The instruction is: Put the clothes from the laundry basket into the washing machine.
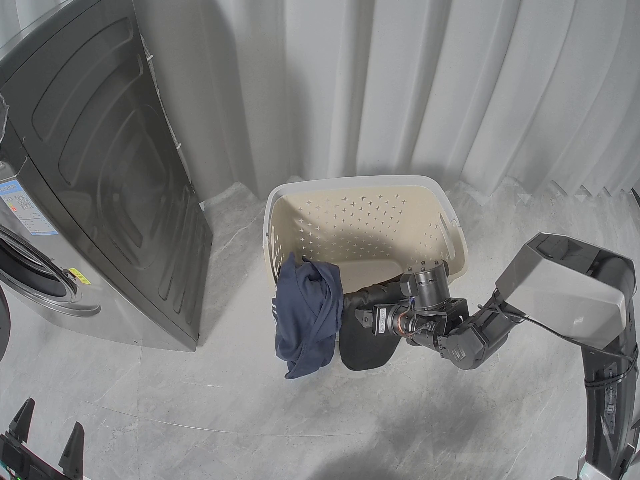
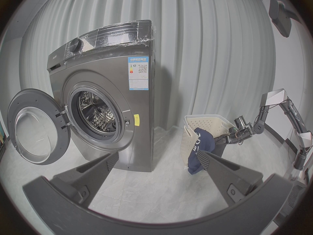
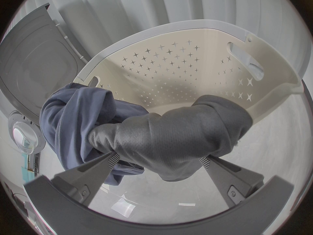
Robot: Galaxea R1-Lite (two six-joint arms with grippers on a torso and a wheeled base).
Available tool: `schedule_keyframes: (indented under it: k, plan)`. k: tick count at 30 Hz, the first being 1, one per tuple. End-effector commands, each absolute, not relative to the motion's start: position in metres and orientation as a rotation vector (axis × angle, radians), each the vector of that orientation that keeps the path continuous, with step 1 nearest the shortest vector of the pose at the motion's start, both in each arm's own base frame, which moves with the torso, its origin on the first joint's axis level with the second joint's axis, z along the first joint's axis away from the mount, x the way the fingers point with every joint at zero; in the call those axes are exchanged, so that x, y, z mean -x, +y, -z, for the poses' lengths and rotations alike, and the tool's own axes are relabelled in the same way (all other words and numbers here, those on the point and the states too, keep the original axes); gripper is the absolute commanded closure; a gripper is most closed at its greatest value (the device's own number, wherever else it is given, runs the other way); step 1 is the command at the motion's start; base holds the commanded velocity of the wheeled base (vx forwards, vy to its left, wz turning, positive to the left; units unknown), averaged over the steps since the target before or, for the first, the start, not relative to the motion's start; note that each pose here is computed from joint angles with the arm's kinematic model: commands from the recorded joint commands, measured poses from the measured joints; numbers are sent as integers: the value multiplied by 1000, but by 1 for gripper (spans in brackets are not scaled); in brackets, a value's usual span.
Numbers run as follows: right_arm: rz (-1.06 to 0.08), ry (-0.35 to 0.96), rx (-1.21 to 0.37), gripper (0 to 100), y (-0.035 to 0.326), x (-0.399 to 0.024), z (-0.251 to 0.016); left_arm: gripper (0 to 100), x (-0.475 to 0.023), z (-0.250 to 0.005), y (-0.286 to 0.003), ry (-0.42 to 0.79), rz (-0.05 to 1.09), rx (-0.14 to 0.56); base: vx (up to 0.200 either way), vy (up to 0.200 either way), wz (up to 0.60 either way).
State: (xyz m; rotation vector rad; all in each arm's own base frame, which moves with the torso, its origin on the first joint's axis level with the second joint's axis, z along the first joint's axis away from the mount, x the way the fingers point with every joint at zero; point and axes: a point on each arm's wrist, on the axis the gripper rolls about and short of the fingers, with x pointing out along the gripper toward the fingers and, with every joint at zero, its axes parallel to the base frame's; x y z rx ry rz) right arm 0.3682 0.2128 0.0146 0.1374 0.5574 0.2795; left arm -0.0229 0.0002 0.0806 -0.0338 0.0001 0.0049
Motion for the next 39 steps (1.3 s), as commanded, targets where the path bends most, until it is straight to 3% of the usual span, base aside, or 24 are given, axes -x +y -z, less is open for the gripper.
schedule_keyframes:
  k: [1,11,18,25,30,34,39]
  plan:
    - [-274,546,-150,100,213,-375,-13,0,22,-76,0,6,-6,32,0,0,0]
    - [-293,519,-194,100,218,-370,-22,0,23,-76,0,5,-5,32,0,0,0]
    - [-353,446,-234,100,203,-309,-96,0,23,-76,0,6,-5,31,0,0,0]
    - [-442,278,-293,100,165,-232,-173,0,23,-76,0,6,-2,26,0,0,0]
    - [-548,159,-295,100,140,-187,-206,0,23,-76,0,6,-2,26,0,0,0]
    - [-570,62,-286,100,126,-173,-227,0,23,-76,0,5,-6,25,0,0,0]
    - [-609,29,-223,100,123,-163,-229,0,23,-76,0,5,-8,8,-40,0,0]
